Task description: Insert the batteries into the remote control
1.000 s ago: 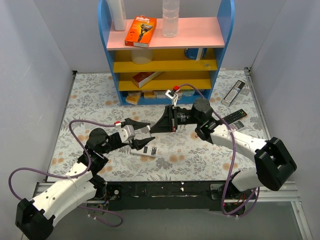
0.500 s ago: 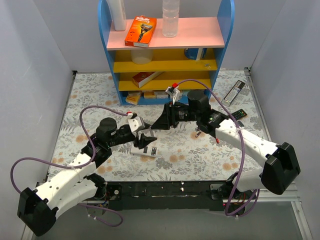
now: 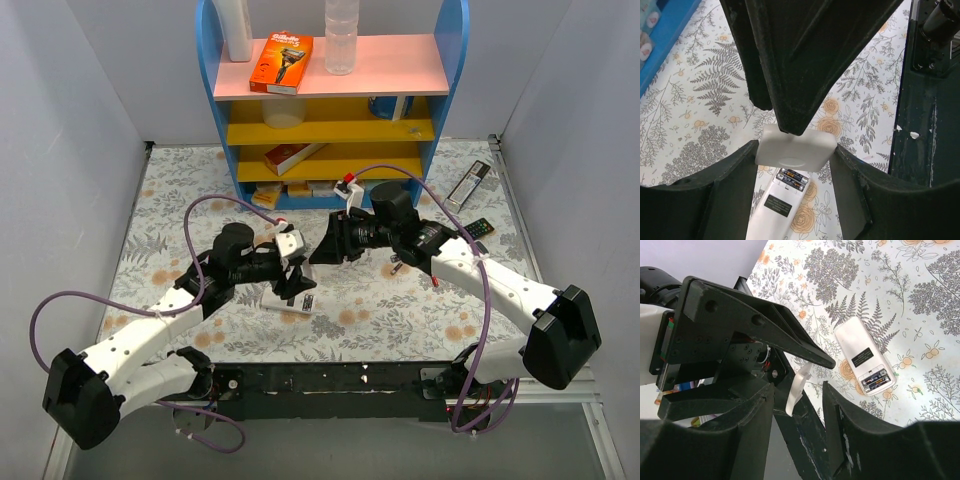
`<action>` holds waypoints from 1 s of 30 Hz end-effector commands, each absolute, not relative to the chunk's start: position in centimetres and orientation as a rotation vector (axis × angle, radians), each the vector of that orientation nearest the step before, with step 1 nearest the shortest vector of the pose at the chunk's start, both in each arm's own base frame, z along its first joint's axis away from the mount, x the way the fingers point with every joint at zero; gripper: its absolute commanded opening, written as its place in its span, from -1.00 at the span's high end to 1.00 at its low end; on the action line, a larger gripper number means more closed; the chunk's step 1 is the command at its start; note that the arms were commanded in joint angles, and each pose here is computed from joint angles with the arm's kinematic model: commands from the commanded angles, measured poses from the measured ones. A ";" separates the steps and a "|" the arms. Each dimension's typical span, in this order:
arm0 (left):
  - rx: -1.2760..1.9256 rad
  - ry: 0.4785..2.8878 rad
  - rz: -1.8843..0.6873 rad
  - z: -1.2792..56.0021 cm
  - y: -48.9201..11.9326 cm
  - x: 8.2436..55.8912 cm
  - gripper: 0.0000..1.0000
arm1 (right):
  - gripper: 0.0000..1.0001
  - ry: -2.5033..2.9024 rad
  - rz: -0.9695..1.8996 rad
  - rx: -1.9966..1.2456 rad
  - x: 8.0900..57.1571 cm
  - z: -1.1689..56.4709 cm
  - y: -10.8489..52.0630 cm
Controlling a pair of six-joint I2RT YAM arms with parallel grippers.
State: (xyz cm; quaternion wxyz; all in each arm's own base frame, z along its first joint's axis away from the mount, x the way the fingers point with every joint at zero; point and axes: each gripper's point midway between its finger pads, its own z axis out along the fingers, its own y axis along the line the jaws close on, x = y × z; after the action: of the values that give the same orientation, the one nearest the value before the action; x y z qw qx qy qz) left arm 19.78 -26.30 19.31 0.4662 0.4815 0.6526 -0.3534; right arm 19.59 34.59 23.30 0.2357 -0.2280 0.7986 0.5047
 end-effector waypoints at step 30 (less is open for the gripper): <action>1.193 1.684 -0.772 18.9 -26.5 20.7 0.25 | 0.68 2.334 1.461 -0.553 17.2 20.3 35.7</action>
State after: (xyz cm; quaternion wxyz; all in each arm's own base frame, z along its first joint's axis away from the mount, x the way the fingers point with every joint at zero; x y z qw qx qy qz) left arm 19.92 -26.47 17.42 0.4333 0.4920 0.6815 -0.3251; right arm 17.83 35.35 20.30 0.1734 -0.1934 0.8279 0.4971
